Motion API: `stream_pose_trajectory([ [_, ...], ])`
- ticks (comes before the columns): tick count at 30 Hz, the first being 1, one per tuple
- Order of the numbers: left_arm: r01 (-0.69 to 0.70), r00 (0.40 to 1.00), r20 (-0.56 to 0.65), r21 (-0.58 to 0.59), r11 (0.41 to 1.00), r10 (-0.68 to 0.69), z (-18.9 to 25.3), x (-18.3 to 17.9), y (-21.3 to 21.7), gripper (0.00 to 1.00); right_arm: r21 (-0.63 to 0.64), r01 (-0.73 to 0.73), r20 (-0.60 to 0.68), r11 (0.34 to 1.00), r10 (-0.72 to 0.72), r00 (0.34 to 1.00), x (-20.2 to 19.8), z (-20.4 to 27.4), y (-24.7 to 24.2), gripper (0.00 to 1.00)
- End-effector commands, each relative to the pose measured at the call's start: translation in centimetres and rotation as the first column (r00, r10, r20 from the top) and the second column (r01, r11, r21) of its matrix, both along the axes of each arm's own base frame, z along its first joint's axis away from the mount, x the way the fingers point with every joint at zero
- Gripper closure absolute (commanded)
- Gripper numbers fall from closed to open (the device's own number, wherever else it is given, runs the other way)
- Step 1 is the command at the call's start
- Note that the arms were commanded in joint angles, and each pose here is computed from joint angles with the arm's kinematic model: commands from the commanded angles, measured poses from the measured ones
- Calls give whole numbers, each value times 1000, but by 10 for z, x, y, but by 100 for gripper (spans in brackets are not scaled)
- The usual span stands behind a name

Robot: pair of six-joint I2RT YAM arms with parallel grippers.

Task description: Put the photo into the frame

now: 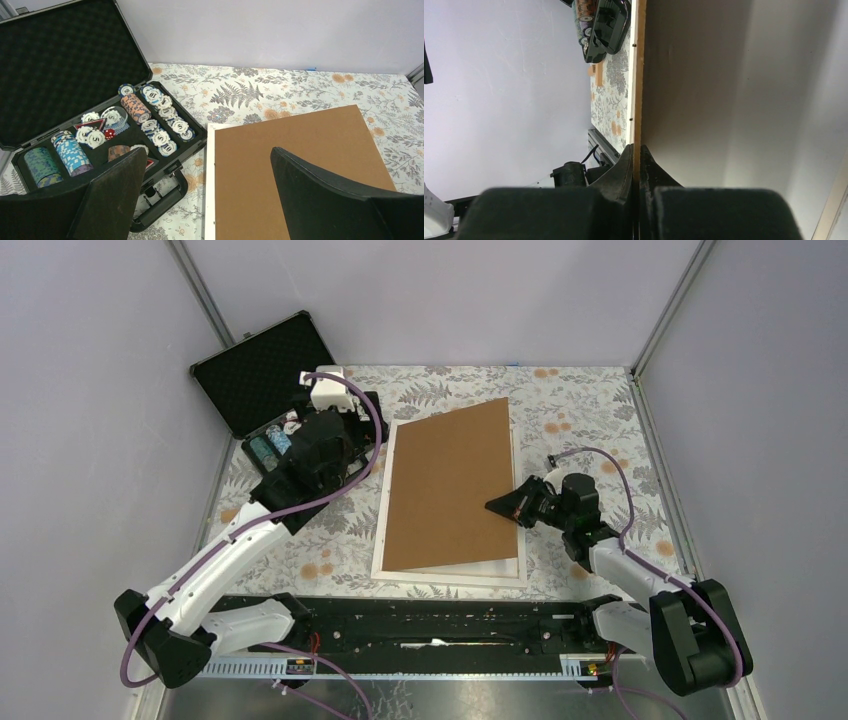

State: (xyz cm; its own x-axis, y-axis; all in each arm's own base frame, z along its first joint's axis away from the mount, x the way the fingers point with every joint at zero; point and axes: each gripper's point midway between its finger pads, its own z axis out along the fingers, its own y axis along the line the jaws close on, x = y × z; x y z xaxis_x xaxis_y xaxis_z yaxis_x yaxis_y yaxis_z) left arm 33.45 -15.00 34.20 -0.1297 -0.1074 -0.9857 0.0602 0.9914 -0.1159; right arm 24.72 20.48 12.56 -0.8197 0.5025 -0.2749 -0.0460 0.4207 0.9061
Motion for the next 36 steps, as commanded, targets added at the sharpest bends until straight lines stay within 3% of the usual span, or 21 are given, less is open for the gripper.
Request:
stream_pose_trajectory([
  [1, 8, 999, 33, -44, 999, -7, 12, 3, -4, 1, -3, -43, 58, 999, 43, 997, -5, 1, 9, 99],
  [5, 15, 1000, 21, -42, 999, -14, 12, 4, -6, 1, -34, -48, 52, 998, 50, 997, -8, -6, 7, 89],
  [17, 16, 1000, 20, -50, 999, -15, 8, 4, -7, 1, -86, -58, 21, 995, 60, 998, -22, -19, 7, 82],
  [21, 30, 1000, 6, -44, 999, -30, 11, 4, -10, 1, -182, -65, 6, 981, 67, 998, -22, -24, 0, 62],
  [23, 32, 999, 14, -48, 998, -31, 10, 3, -10, 1, -280, -58, 4, 958, 62, 998, -21, -27, -11, 47],
  [27, 9, 1000, 19, -40, 999, -8, 12, 3, -5, 1, -523, -11, -26, 853, -3, 1000, -17, -27, -49, 22],
  [31, 35, 999, 28, -59, 998, -33, 15, 0, -8, 1, -657, 31, 9, 753, -33, 999, -5, -14, -73, 12],
  [36, 33, 999, 16, -49, 998, -32, 12, 2, -9, 1, -613, 5, 22, 790, 11, 1000, 18, -9, -52, 9],
])
